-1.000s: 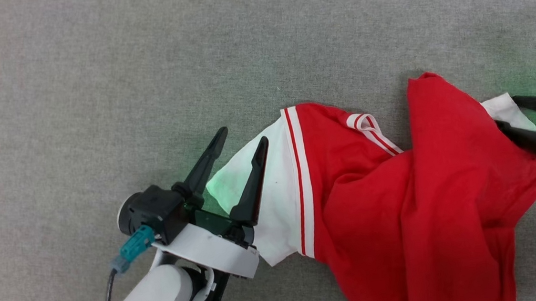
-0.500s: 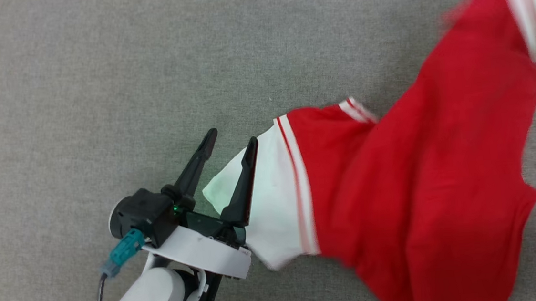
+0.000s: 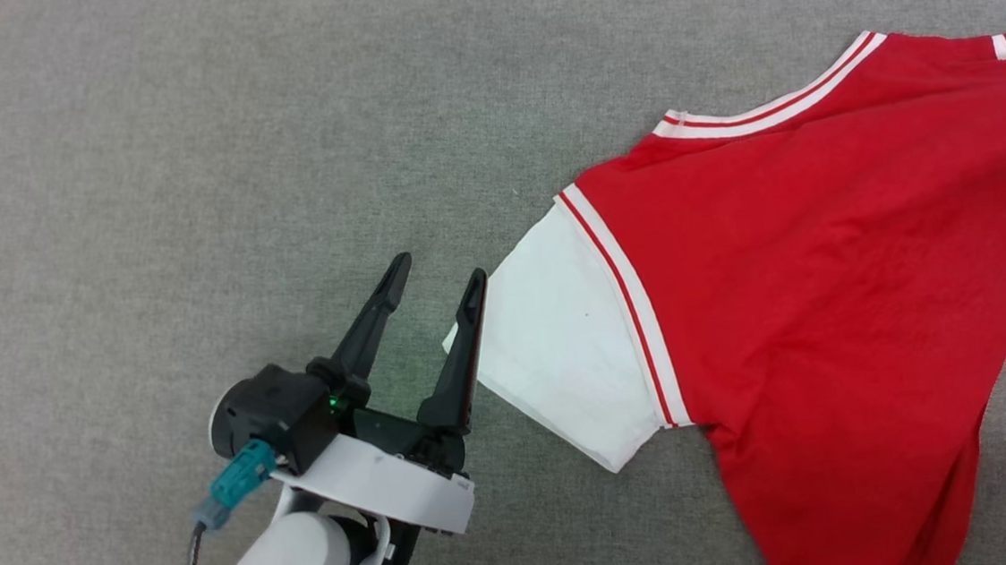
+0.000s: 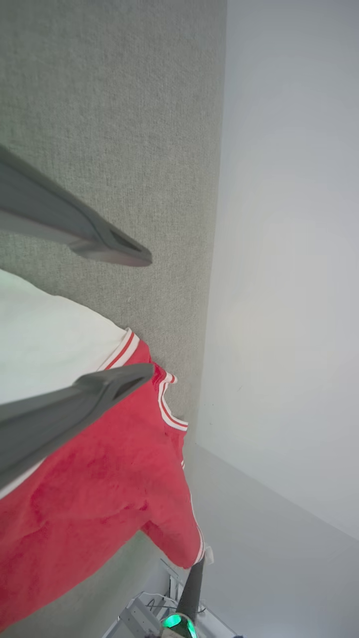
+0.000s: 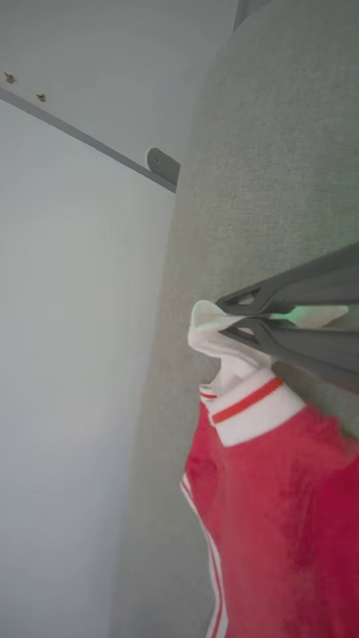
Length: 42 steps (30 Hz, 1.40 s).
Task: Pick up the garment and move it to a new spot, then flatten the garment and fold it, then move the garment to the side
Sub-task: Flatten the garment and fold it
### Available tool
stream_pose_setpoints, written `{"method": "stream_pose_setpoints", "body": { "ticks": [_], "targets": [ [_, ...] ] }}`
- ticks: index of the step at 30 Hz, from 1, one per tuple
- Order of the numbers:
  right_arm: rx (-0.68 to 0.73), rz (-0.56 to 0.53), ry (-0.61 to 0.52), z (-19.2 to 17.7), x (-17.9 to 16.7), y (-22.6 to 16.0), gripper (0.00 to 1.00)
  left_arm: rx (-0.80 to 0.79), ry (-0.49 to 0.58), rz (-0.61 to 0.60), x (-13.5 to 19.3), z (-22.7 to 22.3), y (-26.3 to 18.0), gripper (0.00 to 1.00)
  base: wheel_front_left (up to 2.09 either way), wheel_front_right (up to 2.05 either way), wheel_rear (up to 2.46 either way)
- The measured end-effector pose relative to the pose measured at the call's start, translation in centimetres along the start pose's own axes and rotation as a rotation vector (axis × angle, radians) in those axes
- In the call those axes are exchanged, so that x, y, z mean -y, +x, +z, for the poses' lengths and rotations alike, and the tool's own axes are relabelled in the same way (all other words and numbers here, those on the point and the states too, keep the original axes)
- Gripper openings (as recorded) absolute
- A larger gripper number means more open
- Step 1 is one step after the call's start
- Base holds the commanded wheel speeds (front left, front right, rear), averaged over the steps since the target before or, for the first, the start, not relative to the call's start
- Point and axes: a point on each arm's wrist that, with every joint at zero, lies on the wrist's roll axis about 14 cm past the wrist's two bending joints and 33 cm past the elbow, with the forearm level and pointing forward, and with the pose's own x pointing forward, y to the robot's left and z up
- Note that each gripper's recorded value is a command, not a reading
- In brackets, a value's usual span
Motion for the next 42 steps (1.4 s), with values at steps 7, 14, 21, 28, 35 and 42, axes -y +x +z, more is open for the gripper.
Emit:
{"method": "stream_pose_setpoints", "body": {
  "ticks": [7, 14, 21, 28, 35, 42],
  "targets": [
    [-0.186, -0.017, 0.004, -6.4, 0.4, -2.9, 0.0, 0.002, 0.012, -0.005, 0.0, 0.3, -0.2, 1.0, 0.0, 0.0, 0.0],
    [-0.228, -0.036, 0.031, -8.4, 0.5, -5.4, 1.0, -0.025, 0.058, -0.033, -0.4, 0.6, 0.2, 1.0, 0.0, 0.0, 0.0],
    [-0.035, -0.07, 0.089, -4.0, 0.8, -6.7, 1.0, -0.063, 0.211, -0.145, -0.4, 4.1, 2.4, 1.0, 0.0, 0.0, 0.0],
    [0.125, -0.079, 0.107, 0.1, 1.1, -10.2, 1.0, -0.304, 0.289, -0.244, -0.4, 4.2, 5.3, 1.0, 0.0, 0.0, 0.0],
    [0.202, -0.058, 0.099, 1.3, -0.6, -13.5, 1.0, -0.752, 0.244, -0.283, -0.3, -1.2, 5.4, 1.0, 0.0, 0.0, 0.0],
    [0.196, -0.066, 0.086, 1.4, -1.4, -15.0, 1.0, -0.948, 0.194, -0.31, 1.1, -4.1, 6.1, 1.0, 0.0, 0.0, 0.0]
  ]
}}
